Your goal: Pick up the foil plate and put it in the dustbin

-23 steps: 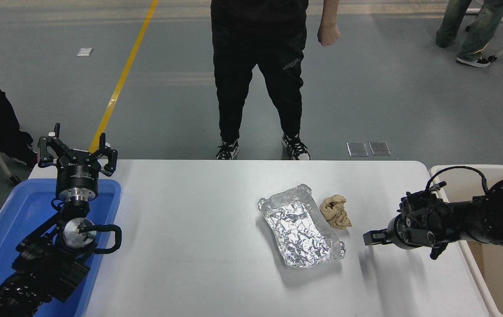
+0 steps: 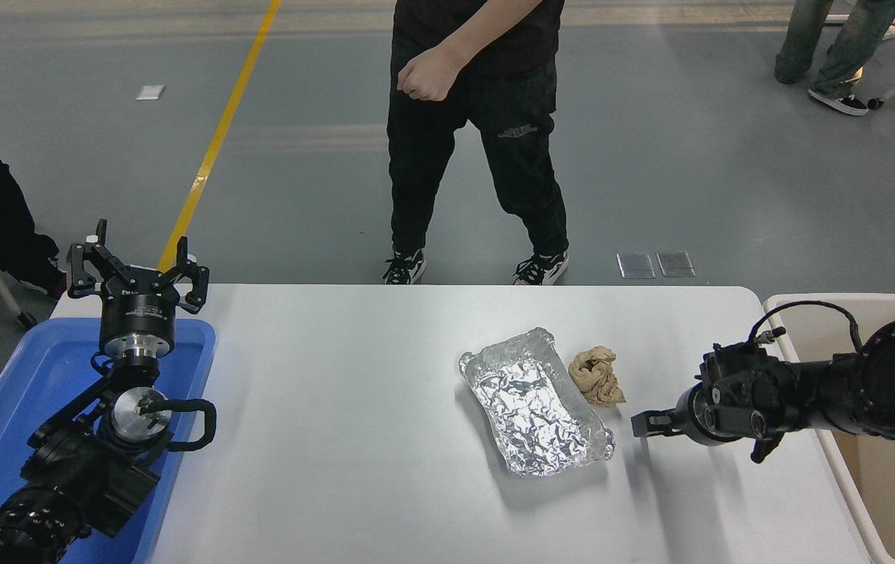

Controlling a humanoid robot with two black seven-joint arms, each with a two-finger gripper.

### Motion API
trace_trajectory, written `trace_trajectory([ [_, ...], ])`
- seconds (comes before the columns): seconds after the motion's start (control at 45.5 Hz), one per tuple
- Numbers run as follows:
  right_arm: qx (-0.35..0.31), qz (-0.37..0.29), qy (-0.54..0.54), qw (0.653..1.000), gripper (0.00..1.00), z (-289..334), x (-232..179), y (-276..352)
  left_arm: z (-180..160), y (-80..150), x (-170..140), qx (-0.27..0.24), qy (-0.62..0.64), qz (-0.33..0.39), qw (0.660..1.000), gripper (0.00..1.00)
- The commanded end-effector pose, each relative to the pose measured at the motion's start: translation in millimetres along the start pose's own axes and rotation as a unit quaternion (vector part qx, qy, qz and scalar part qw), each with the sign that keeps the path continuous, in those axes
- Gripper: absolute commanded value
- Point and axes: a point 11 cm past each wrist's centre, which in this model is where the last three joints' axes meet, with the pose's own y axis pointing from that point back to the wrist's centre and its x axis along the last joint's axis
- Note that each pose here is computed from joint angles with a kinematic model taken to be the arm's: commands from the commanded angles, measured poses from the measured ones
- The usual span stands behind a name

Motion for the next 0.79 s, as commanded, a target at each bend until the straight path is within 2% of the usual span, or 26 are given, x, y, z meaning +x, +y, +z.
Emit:
trace_trajectory([
  [0.0, 0.019, 0.015, -0.008, 1.0, 1.0, 3, 52, 62, 0, 0, 0, 0.0, 0.0, 0.0, 1.0, 0.99],
  [0.264, 0.063, 0.025, 0.013, 0.998, 1.0, -14, 86, 179, 0, 0, 0, -0.001, 0.001, 0.001, 1.0, 0.99],
  [0.44, 0.047, 0.052, 0.031, 0.997, 1.0, -9, 103, 251, 0, 0, 0, -0.001, 0.0, 0.0, 1.0, 0.99],
  [0.549, 0.074, 0.025, 0.03, 0.997, 1.0, -9, 95, 297, 0, 0, 0, -0.001, 0.0, 0.0, 1.0, 0.99],
  [0.769, 0.117, -0.039, 0.055, 0.991, 1.0, -16, 73, 350, 1, 0, 0, -0.002, 0.0, 0.001, 1.0, 0.99],
])
